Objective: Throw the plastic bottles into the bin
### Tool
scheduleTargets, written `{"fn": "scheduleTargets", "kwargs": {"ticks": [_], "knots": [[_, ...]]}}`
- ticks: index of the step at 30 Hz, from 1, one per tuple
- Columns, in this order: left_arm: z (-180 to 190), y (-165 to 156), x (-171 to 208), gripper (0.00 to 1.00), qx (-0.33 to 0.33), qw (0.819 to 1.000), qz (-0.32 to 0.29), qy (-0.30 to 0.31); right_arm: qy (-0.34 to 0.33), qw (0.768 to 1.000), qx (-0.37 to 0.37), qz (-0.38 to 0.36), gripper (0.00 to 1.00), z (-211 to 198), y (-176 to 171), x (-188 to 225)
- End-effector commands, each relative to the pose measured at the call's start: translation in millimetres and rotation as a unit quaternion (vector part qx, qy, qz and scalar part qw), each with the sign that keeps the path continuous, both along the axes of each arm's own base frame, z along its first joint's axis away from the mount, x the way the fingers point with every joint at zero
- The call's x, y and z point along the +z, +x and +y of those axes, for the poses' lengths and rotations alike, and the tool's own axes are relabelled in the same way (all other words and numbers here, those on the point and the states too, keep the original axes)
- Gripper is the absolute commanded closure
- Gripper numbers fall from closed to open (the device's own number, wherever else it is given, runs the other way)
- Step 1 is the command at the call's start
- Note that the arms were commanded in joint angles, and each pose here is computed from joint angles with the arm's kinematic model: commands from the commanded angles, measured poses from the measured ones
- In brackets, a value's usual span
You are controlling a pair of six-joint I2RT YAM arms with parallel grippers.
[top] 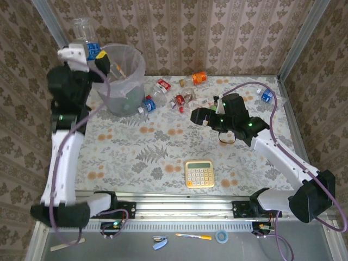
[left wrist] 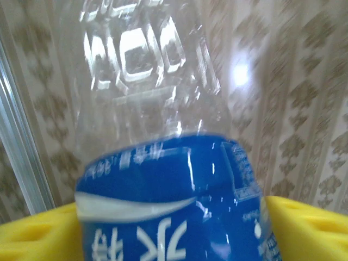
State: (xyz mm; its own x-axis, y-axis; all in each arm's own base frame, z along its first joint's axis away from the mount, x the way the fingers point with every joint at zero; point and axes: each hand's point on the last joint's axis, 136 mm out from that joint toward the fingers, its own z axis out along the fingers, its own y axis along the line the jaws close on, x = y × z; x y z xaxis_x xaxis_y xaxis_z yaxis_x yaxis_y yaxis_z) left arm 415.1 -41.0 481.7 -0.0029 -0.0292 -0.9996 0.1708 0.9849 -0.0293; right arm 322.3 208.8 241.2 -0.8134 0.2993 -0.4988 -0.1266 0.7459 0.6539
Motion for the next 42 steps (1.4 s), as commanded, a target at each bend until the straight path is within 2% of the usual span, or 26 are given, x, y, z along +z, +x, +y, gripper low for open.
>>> {"fn": "scheduleTargets", "kwargs": {"ticks": [1, 4, 11, 18, 22, 28, 35, 42], "knots": [[3, 17, -40, 0.00, -0.021, 0.992, 0.108, -0.056, -0.005, 1.000, 0.010, -0.005, 0.00, -5, -10, 3], [-1, 7, -20, 0.00, -0.037, 0.993, 0.087, -0.070, -0.008, 1.000, 0.012, -0.003, 0.00, -8, -14, 0], [2, -51, 31, 0.00, -0.030, 0.996, 0.036, -0.071, -0.003, 1.000, 0.007, 0.012, 0.00, -8, -12, -16], [-9, -113, 42, 0.00, -0.065, 0.994, 0.017, -0.082, -0.033, 0.998, -0.009, 0.048, 0.00, -11, 3, -46], [-20, -148, 31, 0.00, -0.096, 0.991, 0.019, -0.090, -0.083, 0.994, -0.003, 0.074, 0.00, -13, 18, -73], [-34, -187, -9, 0.00, -0.136, 0.983, 0.055, -0.106, -0.147, 0.984, -0.002, 0.102, 0.01, -14, 49, -102], [-34, -226, -50, 0.00, -0.132, 0.982, 0.089, -0.100, -0.114, 0.980, -0.060, 0.153, 0.04, -9, 86, -133], [-31, -245, -72, 0.00, -0.123, 0.982, 0.111, -0.090, -0.072, 0.972, -0.126, 0.184, 0.08, -15, 111, -162]]}}
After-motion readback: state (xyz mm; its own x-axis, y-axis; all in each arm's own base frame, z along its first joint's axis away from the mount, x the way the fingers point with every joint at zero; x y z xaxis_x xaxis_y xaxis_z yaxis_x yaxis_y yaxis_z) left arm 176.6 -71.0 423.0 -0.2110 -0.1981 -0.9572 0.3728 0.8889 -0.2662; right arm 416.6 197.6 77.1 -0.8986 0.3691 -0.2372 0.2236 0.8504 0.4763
